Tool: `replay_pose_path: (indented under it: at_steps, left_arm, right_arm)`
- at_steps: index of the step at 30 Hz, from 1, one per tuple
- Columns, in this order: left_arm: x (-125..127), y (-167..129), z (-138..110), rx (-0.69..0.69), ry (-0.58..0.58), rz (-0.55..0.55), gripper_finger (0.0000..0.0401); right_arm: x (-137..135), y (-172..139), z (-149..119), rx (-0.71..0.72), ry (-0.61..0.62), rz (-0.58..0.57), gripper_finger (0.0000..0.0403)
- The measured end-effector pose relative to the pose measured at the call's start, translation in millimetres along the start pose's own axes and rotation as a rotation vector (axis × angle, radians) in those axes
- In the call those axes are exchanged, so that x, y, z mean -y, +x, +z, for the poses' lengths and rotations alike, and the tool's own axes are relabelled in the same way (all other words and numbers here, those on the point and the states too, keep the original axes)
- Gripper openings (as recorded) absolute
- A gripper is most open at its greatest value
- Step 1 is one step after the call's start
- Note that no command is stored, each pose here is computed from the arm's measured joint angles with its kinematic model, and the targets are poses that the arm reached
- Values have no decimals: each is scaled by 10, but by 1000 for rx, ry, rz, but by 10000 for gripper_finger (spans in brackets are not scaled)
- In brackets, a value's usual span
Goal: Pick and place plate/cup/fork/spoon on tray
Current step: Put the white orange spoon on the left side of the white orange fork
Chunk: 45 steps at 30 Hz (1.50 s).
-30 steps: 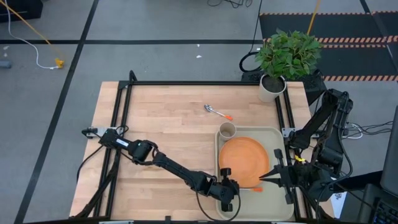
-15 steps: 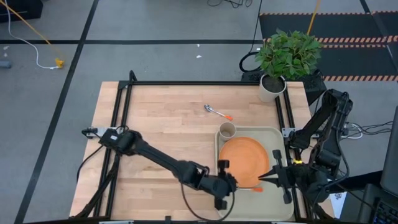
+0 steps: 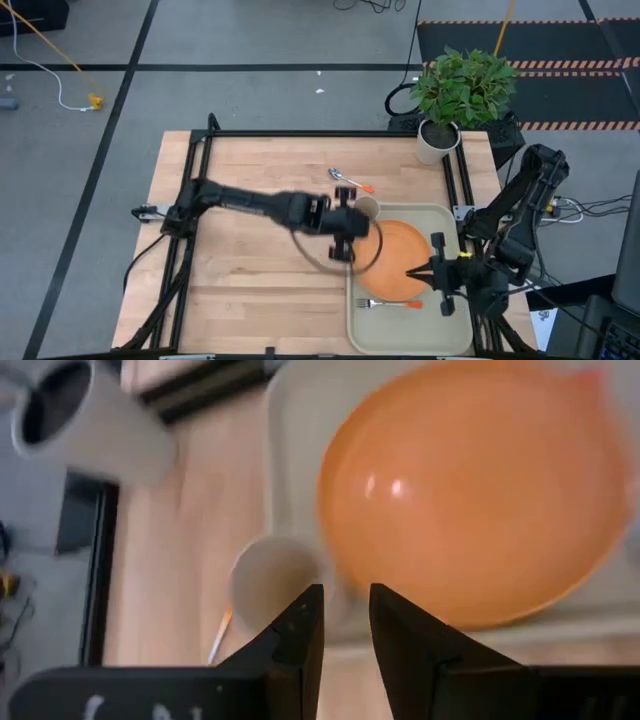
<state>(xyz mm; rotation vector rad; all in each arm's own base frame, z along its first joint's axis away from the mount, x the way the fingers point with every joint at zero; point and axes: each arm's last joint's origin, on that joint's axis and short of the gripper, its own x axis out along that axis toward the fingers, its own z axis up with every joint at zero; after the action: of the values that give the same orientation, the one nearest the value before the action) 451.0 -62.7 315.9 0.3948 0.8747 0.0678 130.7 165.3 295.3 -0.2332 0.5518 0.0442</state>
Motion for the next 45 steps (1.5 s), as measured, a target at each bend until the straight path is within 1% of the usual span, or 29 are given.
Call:
replay_pose_path:
  at_steps: [4,6,8,10,11,13,15,17,20,24,26,30,32,35,37,40,42,45]
  left_arm:
    - [-294,207,-261,-94,12,-1,88]
    - [-420,340,-373,-79,19,-6,88]
    - [-551,434,-530,-64,23,-36,88]
    - [-714,594,-693,-52,16,-18,88]
    - [-806,650,-780,-59,16,-1,88]
    - [-966,737,-981,-114,22,9,88]
    - [-1142,803,-1084,-84,18,16,88]
    - [-1254,831,-1214,-108,-6,-28,88]
    - [-1382,870,-1320,-81,-44,-84,88]
    - [-1497,897,-1360,8,-14,-152,88]
    - [-1539,943,-1404,23,9,-162,88]
    - [-1600,1071,-1513,2,6,-161,88]
    - [-1590,1135,-1565,-19,-1,-178,88]
    - [-1561,1221,-1596,-30,-3,-189,89]
    - [-1548,1266,-1617,-35,0,-194,89]
    - [-1534,1269,-1633,-58,-34,-201,88]
    - [-1510,1266,-1618,-73,-58,-189,88]
    - [-1449,1225,-1574,-93,-103,-184,88]
  right_arm:
    - [67,58,17,-13,-48,-36,11]
    - [117,88,22,-26,-82,-61,11]
    - [175,116,31,-30,-108,-106,11]
    - [260,133,41,-33,-124,-164,11]
    - [299,139,47,-33,-133,-193,11]
    - [402,148,64,-36,-145,-248,11]
    - [499,152,80,-42,-139,-276,11]
    - [615,156,100,-44,-102,-312,11]
    - [788,182,120,-56,-49,-378,11]
    - [1059,278,160,-84,-7,-495,11]
    - [1182,328,182,-98,-5,-533,11]
    - [1371,417,216,-111,4,-501,11]
    - [1438,443,216,-114,23,-474,11]
    - [1511,461,199,-126,47,-469,11]
    - [1544,497,158,-132,67,-472,11]
    - [1575,599,56,-119,106,-496,11]
    - [1620,688,-45,-114,132,-521,11]
    - [1731,842,-241,-117,178,-503,11]
